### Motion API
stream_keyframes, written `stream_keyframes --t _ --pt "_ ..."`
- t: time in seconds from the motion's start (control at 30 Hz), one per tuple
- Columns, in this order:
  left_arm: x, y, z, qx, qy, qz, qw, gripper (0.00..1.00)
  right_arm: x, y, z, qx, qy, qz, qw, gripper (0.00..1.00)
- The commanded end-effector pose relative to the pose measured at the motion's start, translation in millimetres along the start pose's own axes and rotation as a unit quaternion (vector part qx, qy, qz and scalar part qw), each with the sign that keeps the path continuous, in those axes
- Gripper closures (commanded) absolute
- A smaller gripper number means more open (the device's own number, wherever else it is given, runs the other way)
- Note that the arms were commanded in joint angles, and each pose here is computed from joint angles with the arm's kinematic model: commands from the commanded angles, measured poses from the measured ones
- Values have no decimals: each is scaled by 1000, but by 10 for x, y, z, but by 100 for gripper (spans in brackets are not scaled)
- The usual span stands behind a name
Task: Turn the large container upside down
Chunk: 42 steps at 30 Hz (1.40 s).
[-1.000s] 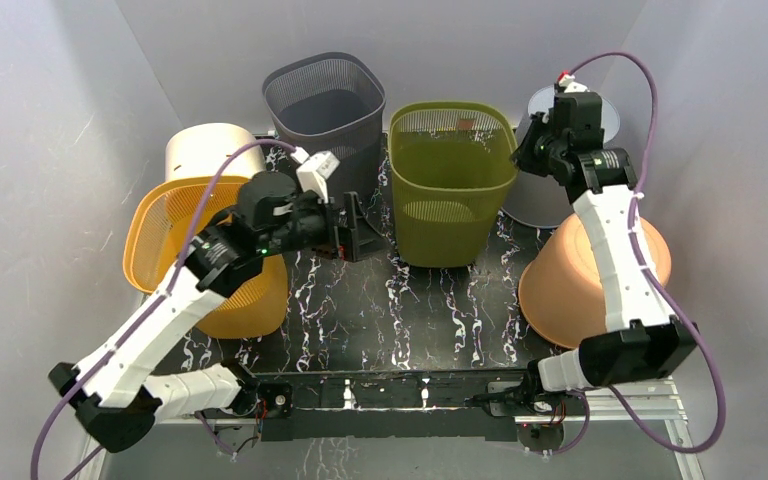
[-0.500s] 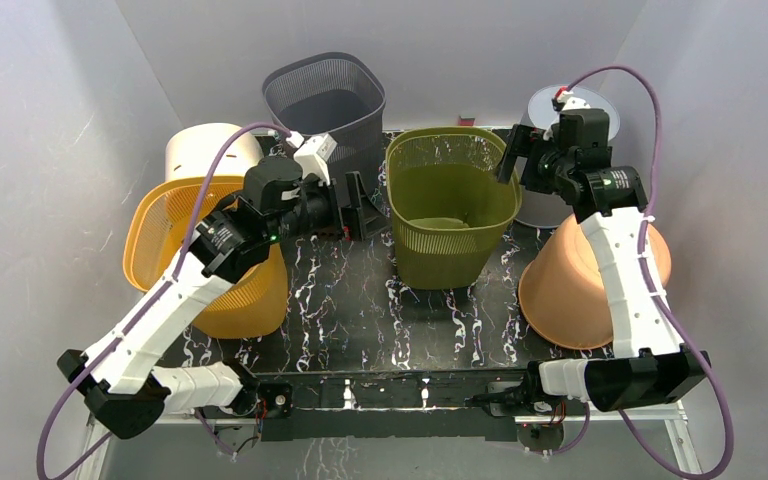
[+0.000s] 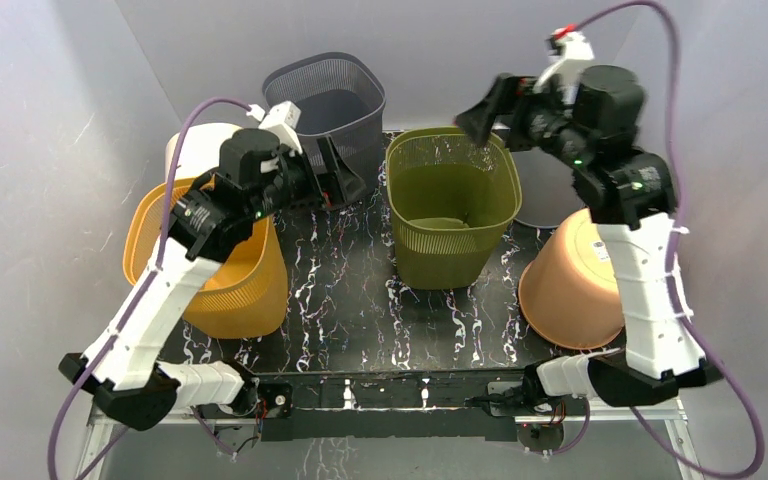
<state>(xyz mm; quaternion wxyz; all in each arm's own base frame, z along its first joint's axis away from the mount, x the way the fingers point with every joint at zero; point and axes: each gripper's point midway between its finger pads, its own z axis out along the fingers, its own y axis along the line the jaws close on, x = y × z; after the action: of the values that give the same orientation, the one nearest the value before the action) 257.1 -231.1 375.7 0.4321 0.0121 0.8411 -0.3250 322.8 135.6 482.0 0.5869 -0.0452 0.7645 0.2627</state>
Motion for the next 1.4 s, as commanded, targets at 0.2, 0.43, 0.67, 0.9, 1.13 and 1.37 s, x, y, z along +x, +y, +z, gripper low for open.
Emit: stream_keyframes --t 0.2,0.43,0.67,0.9,1.13,1.37 --pt "-487 299 -36 -56 -21 -18 998 2 873 1010 516 -101 115 -28 988 2" --pt "-587 365 -244 -61 -67 -40 995 2 1464 871 644 -16 182 -75 980 2" --pt "-458 432 -202 -63 -56 -48 995 2 1739 717 665 20 221 -106 969 12" --pt "-384 456 -95 -54 -50 -47 996 2 2051 779 765 5 253 -108 961 32" --pt "-147 496 129 -30 -26 -64 997 2 1891 792 806 8 228 -119 966 85" --pt "-23 415 285 7 -6 -83 997 2 1436 1085 695 -55 170 -82 980 100"
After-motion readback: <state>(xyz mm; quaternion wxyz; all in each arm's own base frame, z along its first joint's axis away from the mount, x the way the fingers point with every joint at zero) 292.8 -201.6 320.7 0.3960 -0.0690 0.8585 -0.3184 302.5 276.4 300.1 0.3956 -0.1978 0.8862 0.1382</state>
